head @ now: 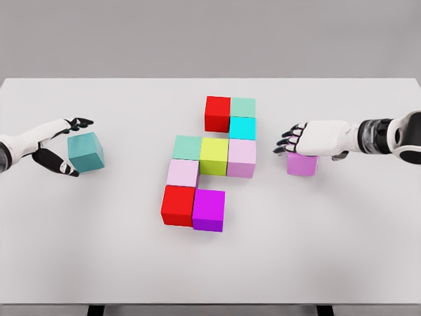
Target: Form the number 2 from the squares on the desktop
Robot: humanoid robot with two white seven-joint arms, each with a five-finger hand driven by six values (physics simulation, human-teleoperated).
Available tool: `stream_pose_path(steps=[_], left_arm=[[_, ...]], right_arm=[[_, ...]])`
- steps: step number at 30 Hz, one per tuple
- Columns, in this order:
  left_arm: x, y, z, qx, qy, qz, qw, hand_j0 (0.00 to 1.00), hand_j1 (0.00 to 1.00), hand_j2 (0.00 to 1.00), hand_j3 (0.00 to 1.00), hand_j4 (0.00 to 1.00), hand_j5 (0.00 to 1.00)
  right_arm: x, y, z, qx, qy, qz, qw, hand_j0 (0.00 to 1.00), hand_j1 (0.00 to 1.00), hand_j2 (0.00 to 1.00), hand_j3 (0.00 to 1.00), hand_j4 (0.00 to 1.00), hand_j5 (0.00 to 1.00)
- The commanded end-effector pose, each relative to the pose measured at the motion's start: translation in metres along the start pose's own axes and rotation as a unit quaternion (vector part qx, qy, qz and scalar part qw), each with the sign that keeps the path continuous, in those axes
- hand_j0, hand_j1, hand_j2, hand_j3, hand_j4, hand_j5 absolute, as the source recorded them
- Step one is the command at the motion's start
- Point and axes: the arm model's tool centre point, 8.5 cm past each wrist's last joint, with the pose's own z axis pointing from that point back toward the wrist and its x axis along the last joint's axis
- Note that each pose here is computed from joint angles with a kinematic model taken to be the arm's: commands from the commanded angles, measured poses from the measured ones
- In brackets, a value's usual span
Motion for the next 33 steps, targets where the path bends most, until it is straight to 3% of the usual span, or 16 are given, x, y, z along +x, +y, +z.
stream_pose_path(steps=[1, 2, 6, 10, 15, 27, 33], left_arm=[[-0.001, -0.001, 0.0, 0.0, 0.002, -0.003, 1.0, 1.0, 1.0, 1.0, 1.0, 1.0, 1.0], [0.0, -0.001, -0.001, 0.0, 0.002, -0.002, 1.0, 1.0, 1.0, 1.0, 1.0, 1.0, 1.0], [0.002, -0.004, -0.009, 0.0, 0.007, -0.007, 1.0, 1.0, 1.0, 1.0, 1.0, 1.0, 1.0], [-0.001, -0.002, -0.012, 0.002, 0.012, -0.005, 0.9999, 1.0, 1.0, 1.0, 1.0, 1.0, 1.0], [0.0, -0.003, -0.014, 0.002, 0.011, -0.008, 0.9999, 1.0, 1.0, 1.0, 1.0, 1.0, 1.0], [-0.005, -0.007, -0.025, 0.005, 0.02, -0.014, 0.9997, 1.0, 1.0, 1.0, 1.0, 1.0, 1.0], [-0.008, -0.009, -0.03, 0.006, 0.027, -0.012, 0.9995, 1.0, 1.0, 1.0, 1.0, 1.0, 1.0]], right_arm=[[0.003, 0.004, -0.002, 0.013, -0.005, 0.009, 0.9999, 0.98, 0.98, 0.98, 0.98, 0.98, 0.98], [0.003, 0.004, -0.002, 0.013, -0.005, 0.009, 0.9999, 0.91, 0.91, 0.91, 0.91, 0.91, 0.91], [0.002, 0.005, -0.001, 0.013, -0.004, 0.009, 0.9999, 0.84, 0.84, 0.84, 0.84, 0.84, 0.84], [0.001, 0.004, 0.0, 0.013, -0.003, 0.009, 0.9999, 0.82, 0.82, 0.82, 0.82, 0.82, 0.82], [-0.001, 0.003, 0.001, 0.011, 0.0, 0.007, 0.9999, 0.6, 0.6, 0.6, 0.6, 0.6, 0.6], [-0.001, 0.001, 0.002, 0.003, -0.002, 0.001, 1.0, 0.56, 0.56, 0.56, 0.56, 0.56, 0.56], [0.001, -0.003, 0.006, -0.022, -0.022, -0.031, 0.999, 0.56, 0.56, 0.56, 0.56, 0.56, 0.56]])
